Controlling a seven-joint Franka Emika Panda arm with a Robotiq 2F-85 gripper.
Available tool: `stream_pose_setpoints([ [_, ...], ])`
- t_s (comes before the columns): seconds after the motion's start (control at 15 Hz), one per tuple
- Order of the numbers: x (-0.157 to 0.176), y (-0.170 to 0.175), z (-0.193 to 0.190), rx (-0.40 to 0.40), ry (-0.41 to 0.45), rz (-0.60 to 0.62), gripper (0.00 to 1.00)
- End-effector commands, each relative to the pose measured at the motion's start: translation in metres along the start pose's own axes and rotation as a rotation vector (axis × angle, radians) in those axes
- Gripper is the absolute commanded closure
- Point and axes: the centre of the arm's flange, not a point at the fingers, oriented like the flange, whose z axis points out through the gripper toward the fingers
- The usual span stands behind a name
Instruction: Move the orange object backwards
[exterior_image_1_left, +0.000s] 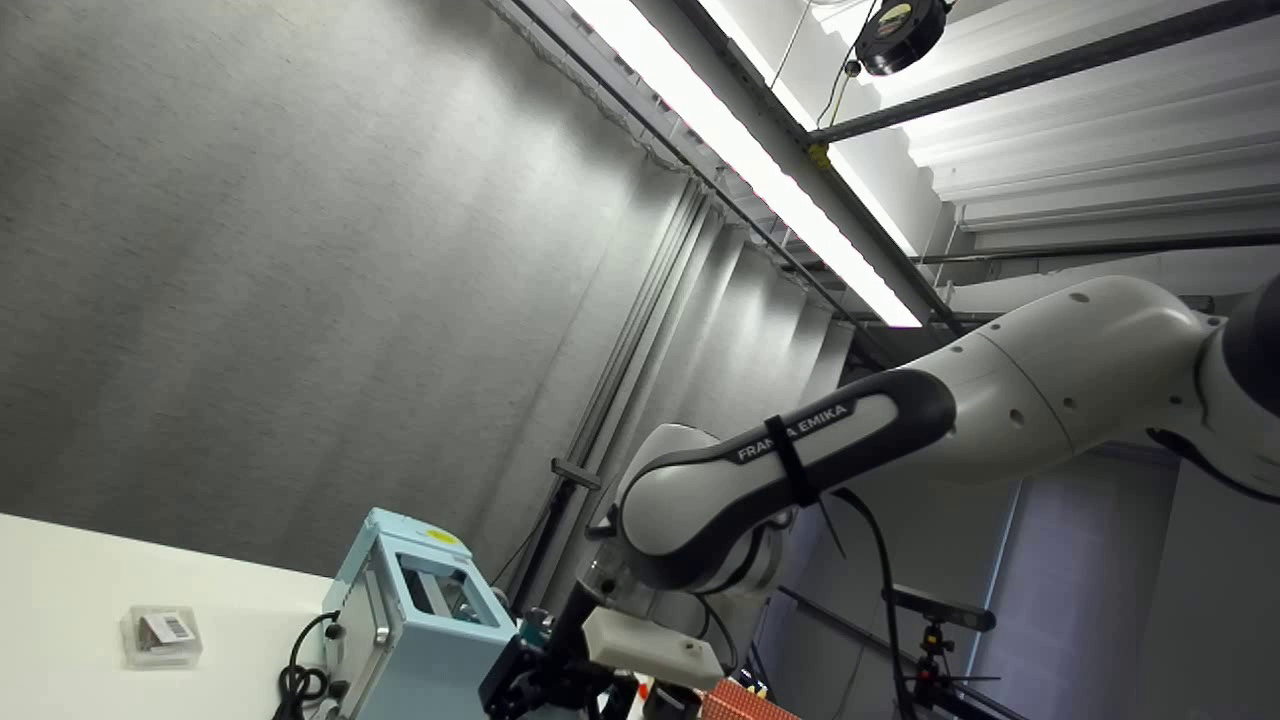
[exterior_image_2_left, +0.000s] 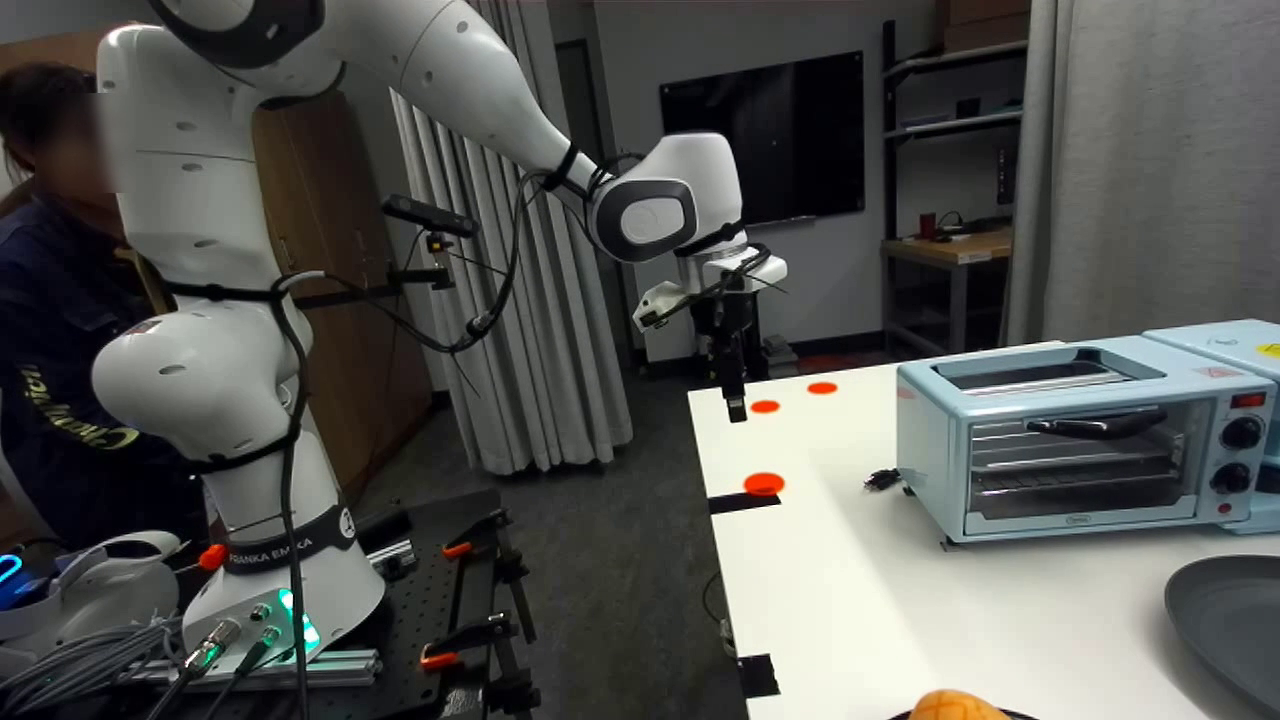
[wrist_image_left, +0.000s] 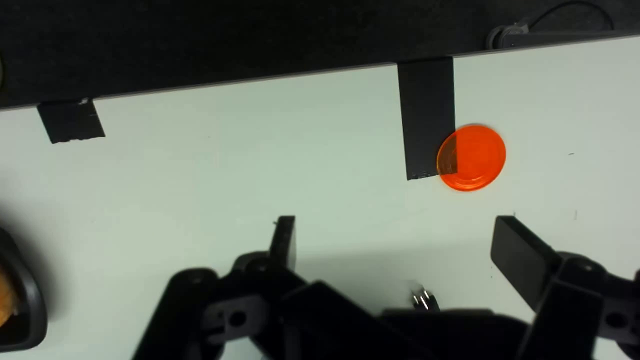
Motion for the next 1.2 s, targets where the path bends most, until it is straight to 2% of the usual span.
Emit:
stream_pose_setpoints([
  [0.0,0.018,-0.010,0.024,-0.015,-0.039,-0.014,0.00],
  [0.73,0.025,-0.015,0.068,-0.019,-0.049,-0.026,0.00],
  [1.13,0.017,-0.021,0.075,-0.006,-0.047,-0.035,0.00],
])
